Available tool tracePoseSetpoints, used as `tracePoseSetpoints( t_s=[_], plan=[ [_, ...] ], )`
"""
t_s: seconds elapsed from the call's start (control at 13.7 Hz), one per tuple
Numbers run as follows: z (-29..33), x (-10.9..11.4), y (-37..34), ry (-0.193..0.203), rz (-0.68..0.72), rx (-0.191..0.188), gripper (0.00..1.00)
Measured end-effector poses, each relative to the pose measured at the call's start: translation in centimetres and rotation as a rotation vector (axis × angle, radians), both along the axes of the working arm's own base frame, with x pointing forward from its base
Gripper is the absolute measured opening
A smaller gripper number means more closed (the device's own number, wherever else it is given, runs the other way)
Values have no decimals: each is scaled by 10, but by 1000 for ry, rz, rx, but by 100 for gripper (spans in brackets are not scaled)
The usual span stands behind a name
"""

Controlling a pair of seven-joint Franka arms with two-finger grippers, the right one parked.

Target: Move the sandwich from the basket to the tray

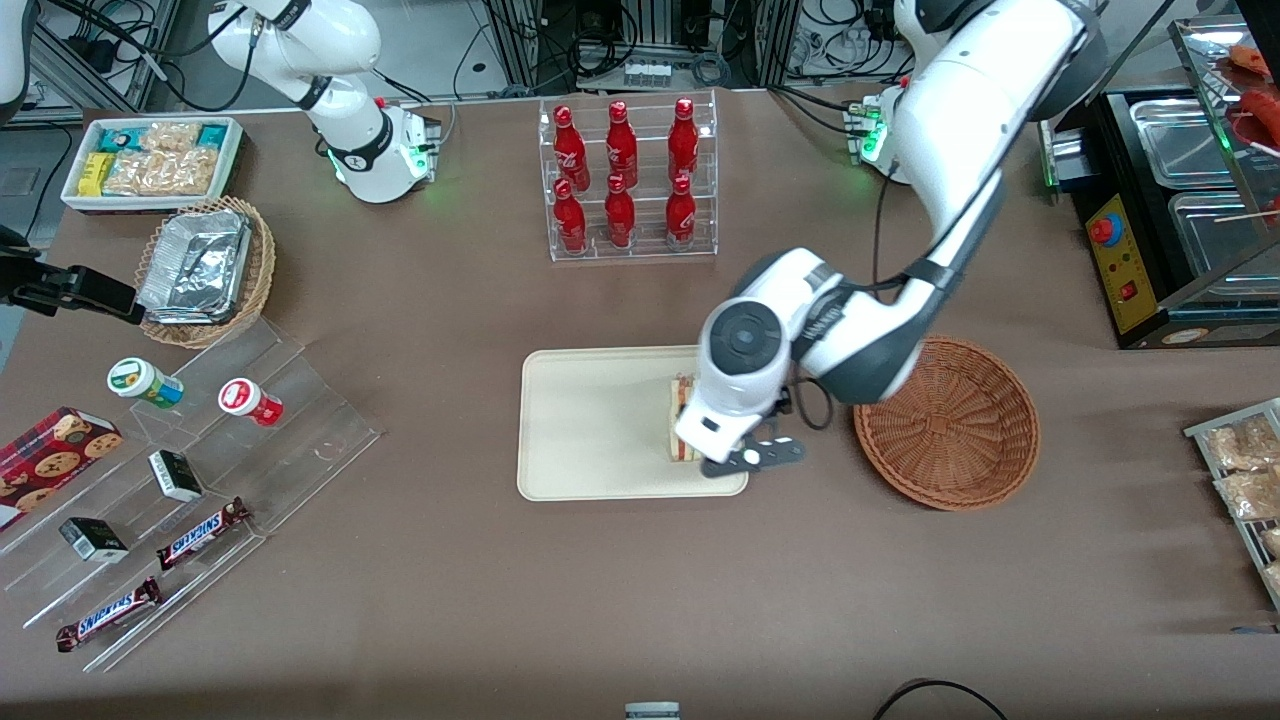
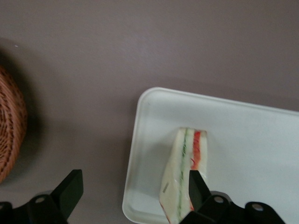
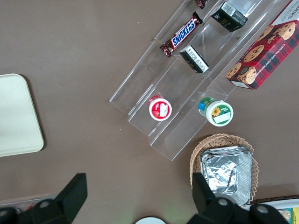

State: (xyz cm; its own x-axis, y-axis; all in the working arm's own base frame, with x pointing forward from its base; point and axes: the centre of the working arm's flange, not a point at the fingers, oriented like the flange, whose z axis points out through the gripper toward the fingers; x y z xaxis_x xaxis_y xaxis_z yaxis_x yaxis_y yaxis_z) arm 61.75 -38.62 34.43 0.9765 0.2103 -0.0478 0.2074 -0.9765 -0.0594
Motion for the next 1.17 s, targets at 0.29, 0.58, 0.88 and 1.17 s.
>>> tracePoseSetpoints(
  t_s=[0.29,0.58,0.88,1.17],
  plan=[
    [27,41,81,-21,114,-7,100],
    [59,64,186,33,41,9,100],
    [93,66,269,90,-67,0,100],
    [131,57,291,71,-62,-2,100]
  ],
)
